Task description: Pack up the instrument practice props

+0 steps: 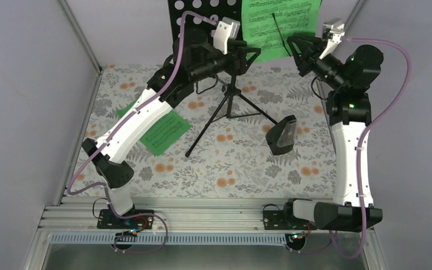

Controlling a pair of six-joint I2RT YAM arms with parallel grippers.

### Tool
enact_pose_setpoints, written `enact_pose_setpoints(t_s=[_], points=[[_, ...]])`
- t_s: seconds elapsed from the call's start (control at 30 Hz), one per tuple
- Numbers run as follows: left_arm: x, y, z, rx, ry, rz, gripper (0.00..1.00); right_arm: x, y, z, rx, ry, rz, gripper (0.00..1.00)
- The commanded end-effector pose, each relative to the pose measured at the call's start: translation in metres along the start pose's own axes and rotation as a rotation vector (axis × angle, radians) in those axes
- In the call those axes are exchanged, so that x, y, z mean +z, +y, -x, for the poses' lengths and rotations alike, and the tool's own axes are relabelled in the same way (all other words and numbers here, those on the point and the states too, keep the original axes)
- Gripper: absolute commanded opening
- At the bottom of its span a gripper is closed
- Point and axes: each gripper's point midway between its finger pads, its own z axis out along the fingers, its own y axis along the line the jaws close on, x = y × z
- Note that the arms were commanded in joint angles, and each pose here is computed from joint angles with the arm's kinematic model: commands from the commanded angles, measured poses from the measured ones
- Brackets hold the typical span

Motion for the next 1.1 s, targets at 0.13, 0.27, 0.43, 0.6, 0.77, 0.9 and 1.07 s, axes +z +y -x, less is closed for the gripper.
enact_pose_setpoints(t_s=[0.13, 0.27, 0.43, 0.6, 0.77, 0.9, 1.07], points=[[-0.039, -0.011, 0.03, 0.01, -0.076, 0.027, 0.69, 0.0, 0.029, 0.013, -0.131, -0.016, -0.004, 0.26], [-0.049, -0.003, 0.028, -0.007, -0.079, 0.076, 0.78, 0.009, 0.025, 0.006, -0.18, 0.006, -0.077, 0.33], [-0.052, 0.0, 0.025, -0.024, -0.079, 0.068, 0.84, 0.018, 0.021, 0.0, -0.252, 0.016, -0.186, 0.34], [-0.045, -0.002, 0.024, -0.041, -0.062, 0.029, 0.84, 0.019, 0.017, 0.0, -0.304, 0.0, -0.252, 0.33], [-0.032, 0.003, 0.02, -0.046, -0.042, 0.041, 0.8, 0.02, 0.016, 0.0, -0.325, -0.014, -0.279, 0.33], [-0.026, 0.018, 0.016, -0.065, -0.04, 0.111, 0.8, 0.025, 0.014, -0.005, -0.331, -0.003, -0.283, 0.3], [-0.022, 0.025, 0.013, -0.088, -0.044, 0.138, 0.8, 0.032, 0.008, -0.011, -0.34, 0.013, -0.311, 0.25]])
